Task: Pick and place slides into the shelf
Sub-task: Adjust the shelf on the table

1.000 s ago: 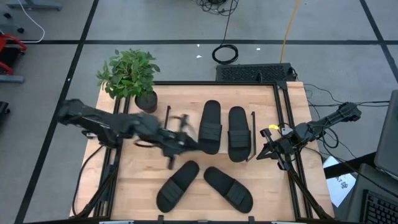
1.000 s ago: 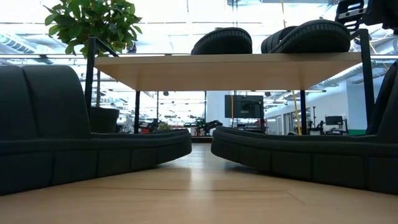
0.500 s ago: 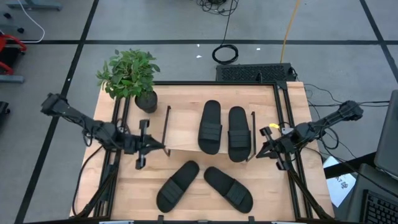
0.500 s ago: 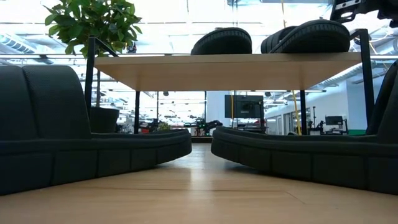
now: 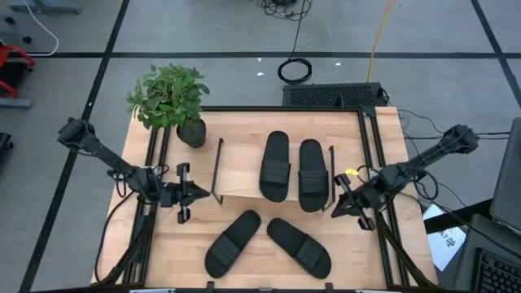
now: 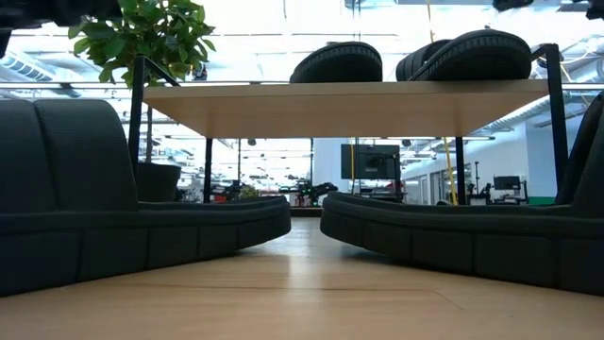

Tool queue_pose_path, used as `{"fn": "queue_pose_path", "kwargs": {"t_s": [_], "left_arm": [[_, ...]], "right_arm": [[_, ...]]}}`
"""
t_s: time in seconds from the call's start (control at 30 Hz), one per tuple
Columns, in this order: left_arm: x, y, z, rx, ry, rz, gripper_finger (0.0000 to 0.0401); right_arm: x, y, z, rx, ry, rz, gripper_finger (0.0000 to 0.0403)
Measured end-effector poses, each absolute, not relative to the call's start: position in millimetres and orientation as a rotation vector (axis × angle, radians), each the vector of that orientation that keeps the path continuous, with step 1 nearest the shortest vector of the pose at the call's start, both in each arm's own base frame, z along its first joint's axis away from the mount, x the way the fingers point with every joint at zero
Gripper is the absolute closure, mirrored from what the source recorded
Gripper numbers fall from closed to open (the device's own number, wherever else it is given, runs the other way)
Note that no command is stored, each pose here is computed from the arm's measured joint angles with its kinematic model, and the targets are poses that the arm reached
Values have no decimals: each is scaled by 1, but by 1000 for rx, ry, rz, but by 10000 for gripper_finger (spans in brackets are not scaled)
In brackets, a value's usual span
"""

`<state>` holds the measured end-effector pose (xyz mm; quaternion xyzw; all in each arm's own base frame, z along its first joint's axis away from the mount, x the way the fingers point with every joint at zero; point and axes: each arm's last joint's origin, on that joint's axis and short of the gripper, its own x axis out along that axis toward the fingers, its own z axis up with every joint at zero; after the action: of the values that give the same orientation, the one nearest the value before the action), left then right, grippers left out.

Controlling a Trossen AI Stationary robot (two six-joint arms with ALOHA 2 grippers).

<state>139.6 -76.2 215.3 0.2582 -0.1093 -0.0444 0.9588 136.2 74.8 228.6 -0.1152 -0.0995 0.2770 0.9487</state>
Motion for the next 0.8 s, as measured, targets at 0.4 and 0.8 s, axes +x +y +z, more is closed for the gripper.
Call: {"fn": "queue_pose_path", "kwargs": {"t_s": [0.4,0.8], "left_arm": [[140,-75,215,497,-201,-46,396],[140,-75,215,486,-202,-54,398]], "right_arm": [[161,120,239,-327,96,366,403],[182,140,233,-380,326,310,403]]}}
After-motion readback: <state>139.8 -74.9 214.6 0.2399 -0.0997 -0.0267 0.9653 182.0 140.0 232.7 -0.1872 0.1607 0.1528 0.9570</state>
